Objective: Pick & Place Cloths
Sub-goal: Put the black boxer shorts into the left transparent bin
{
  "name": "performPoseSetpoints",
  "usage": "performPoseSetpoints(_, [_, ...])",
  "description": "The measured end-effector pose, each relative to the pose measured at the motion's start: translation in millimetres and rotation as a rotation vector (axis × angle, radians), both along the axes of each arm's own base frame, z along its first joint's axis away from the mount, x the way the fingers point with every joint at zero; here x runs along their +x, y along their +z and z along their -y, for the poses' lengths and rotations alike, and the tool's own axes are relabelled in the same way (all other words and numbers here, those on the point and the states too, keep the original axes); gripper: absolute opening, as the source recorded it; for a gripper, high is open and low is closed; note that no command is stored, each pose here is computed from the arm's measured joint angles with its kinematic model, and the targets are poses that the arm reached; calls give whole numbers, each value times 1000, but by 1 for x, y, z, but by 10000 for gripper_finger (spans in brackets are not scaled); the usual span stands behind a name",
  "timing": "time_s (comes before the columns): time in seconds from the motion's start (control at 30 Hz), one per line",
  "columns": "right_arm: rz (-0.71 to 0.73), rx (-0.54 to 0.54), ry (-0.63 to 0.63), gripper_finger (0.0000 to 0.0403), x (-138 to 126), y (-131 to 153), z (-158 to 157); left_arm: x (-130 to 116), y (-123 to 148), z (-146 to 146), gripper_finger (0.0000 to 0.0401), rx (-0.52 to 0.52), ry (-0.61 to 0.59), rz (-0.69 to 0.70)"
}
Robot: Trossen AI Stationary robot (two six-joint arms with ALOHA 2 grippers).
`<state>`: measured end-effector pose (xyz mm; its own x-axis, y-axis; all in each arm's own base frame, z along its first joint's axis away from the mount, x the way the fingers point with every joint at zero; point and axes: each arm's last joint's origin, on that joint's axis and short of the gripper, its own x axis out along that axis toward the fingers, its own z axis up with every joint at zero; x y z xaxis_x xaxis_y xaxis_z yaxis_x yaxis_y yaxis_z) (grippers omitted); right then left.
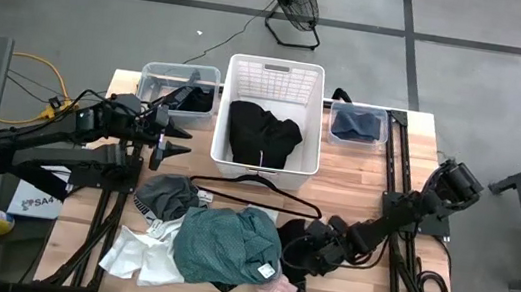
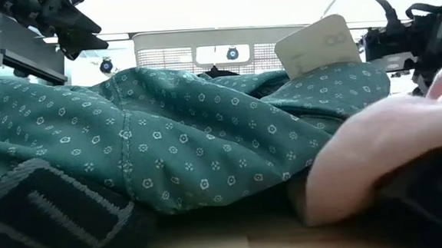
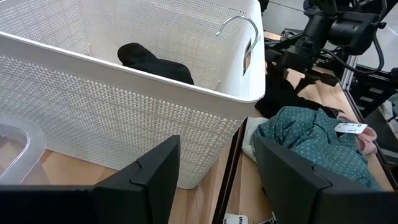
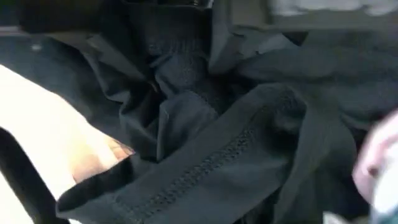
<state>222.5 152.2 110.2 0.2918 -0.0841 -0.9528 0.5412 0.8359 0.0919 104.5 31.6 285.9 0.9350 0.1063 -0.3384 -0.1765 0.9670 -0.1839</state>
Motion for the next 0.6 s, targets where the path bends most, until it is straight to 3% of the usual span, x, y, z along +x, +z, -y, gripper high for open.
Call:
performPoseSetpoints(0.27, [-135, -31, 44, 20, -21, 4, -5, 0, 0, 0, 202, 0, 0, 0])
performPoseSetpoints(0.4, [-180, 21, -4, 14, -34, 17, -2, 0, 0, 0, 202, -2, 1, 1])
performPoseSetpoints(0.6, [-156, 73, -60, 10, -48, 59, 1, 0, 0, 0, 202, -3, 1, 1])
